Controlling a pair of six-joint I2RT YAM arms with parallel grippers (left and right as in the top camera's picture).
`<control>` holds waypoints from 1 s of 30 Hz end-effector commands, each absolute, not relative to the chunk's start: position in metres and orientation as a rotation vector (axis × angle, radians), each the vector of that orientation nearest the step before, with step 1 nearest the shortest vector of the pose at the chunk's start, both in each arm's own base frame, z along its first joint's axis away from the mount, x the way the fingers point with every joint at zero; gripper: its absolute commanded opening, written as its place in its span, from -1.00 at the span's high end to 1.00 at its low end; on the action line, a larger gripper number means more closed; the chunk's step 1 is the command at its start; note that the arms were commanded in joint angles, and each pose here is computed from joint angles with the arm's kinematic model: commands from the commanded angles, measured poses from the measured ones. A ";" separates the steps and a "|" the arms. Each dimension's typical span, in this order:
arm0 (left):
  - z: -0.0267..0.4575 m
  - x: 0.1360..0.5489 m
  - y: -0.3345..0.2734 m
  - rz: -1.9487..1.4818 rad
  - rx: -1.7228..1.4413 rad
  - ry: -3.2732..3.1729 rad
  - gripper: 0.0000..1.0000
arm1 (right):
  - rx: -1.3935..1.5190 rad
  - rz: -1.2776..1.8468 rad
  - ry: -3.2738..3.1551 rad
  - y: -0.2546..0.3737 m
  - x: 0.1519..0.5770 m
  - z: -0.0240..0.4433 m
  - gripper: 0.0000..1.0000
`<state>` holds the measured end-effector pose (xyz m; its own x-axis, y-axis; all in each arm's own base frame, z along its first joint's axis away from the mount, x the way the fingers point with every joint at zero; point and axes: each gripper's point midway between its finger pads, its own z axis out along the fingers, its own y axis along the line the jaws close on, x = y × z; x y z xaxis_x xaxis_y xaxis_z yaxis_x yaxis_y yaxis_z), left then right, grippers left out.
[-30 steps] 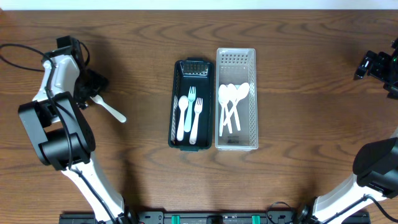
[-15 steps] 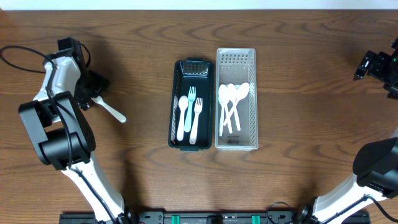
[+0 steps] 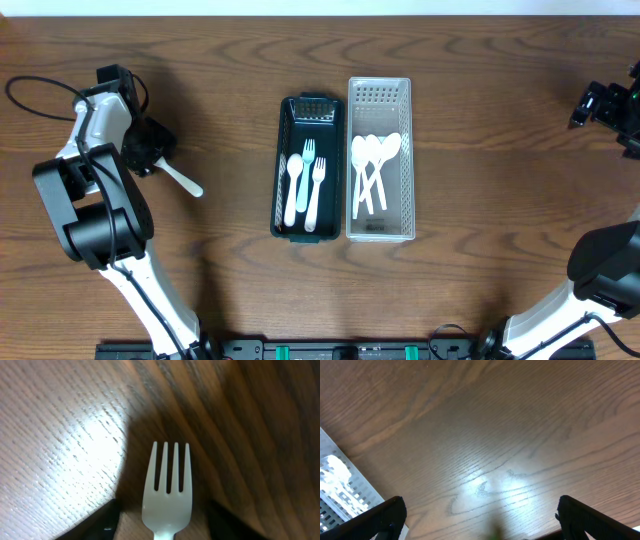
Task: Pack container
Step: 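Lower the left gripper and close it on the white fork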
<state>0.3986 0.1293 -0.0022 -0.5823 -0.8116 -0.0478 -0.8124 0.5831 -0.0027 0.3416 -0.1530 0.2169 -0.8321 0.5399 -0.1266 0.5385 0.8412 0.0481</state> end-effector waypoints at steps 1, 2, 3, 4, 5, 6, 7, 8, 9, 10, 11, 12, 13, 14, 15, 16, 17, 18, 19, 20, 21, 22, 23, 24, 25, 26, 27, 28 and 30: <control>-0.019 0.388 0.128 0.065 -1.438 2.806 0.06 | 0.818 0.021 2.895 -0.151 0.341 0.217 -0.98; -0.019 0.388 0.128 0.066 -1.438 2.807 0.13 | 0.818 0.021 2.895 -0.151 0.341 0.217 -0.98; -0.019 0.387 0.128 0.066 -1.439 2.808 0.19 | 0.818 0.021 2.895 -0.151 0.341 0.217 -0.99; -0.019 0.387 0.128 0.066 -1.439 2.808 0.19 | 0.818 0.021 2.895 -0.151 0.341 0.217 -0.98; -0.019 0.387 0.128 0.066 -1.439 2.809 0.20 | 0.818 0.021 2.895 -0.151 0.341 0.217 -0.98; -0.019 0.387 0.128 0.066 -1.439 2.809 0.21 | 0.818 0.021 2.895 -0.151 0.341 0.217 -0.98; -0.019 0.387 0.128 0.066 -1.439 2.809 0.28 | 0.818 0.021 2.895 -0.151 0.341 0.217 -0.99; -0.019 0.387 0.128 0.066 -1.439 2.809 0.31 | 0.819 0.021 2.895 -0.151 0.341 0.217 -0.99; -0.019 0.387 0.128 0.066 -1.439 2.809 0.32 | 0.818 0.021 2.895 -0.151 0.341 0.217 -0.99; -0.019 0.387 0.128 0.066 -1.439 2.809 0.33 | 0.818 0.021 2.895 -0.151 0.341 0.217 -0.99; -0.019 0.387 0.128 0.066 -1.438 2.809 0.37 | 0.818 0.021 2.895 -0.151 0.341 0.217 -0.99; -0.019 0.387 0.128 0.066 -1.438 2.809 0.39 | 0.818 0.021 2.895 -0.151 0.341 0.217 -0.99; -0.019 0.387 0.128 0.066 -1.439 2.809 0.42 | 0.818 0.021 2.895 -0.151 0.341 0.217 -0.99; -0.019 0.387 0.128 0.066 -1.439 2.809 0.44 | 0.818 0.021 2.895 -0.151 0.341 0.217 -0.98; -0.019 0.387 0.128 0.066 -1.438 2.810 0.47 | 0.819 0.021 2.895 -0.151 0.341 0.217 -0.98; -0.019 0.387 0.128 0.066 -1.437 2.810 0.49 | 0.819 0.021 2.895 -0.151 0.341 0.217 -0.98; -0.019 0.387 0.128 0.066 -1.430 2.814 0.52 | 0.819 0.021 2.895 -0.151 0.341 0.217 -0.98; -0.019 0.387 0.128 0.066 -1.424 2.817 0.56 | 0.819 0.021 2.895 -0.151 0.341 0.217 -0.98; -0.019 0.387 0.128 0.066 -1.412 2.823 0.58 | 0.819 0.021 2.895 -0.151 0.341 0.217 -0.98; -0.019 0.387 0.128 0.066 -1.400 2.829 0.60 | 0.819 0.021 2.896 -0.151 0.341 0.217 -0.99; -0.019 0.387 0.128 0.066 -1.388 2.835 0.63 | 0.819 0.021 2.896 -0.151 0.341 0.217 -0.98; -0.019 0.386 0.128 0.066 -1.376 2.844 0.63 | 0.819 0.021 2.896 -0.151 0.341 0.217 -0.98; -0.018 0.386 0.127 0.067 -1.373 2.847 0.63 | 0.819 0.021 2.896 -0.151 0.341 0.217 -0.99; -0.018 0.385 0.127 0.068 -1.369 2.854 0.63 | 0.819 0.021 2.896 -0.151 0.341 0.217 -0.98; -0.016 0.384 0.127 0.068 -1.367 2.855 0.63 | 0.819 0.021 2.896 -0.151 0.341 0.217 -0.98; -0.013 0.383 0.126 0.068 -1.366 2.857 0.63 | 0.819 0.022 2.897 -0.151 0.341 0.217 -0.99; -0.009 0.383 0.126 0.067 -1.358 2.861 0.63 | 0.820 0.022 2.898 -0.150 0.341 0.216 -0.98; -0.003 0.383 0.125 0.067 -1.336 2.868 0.63 | 0.820 0.022 2.898 -0.150 0.341 0.216 -0.98; 0.013 0.386 0.123 0.063 -1.235 2.888 0.63 | 0.820 0.022 2.898 -0.150 0.341 0.216 -0.99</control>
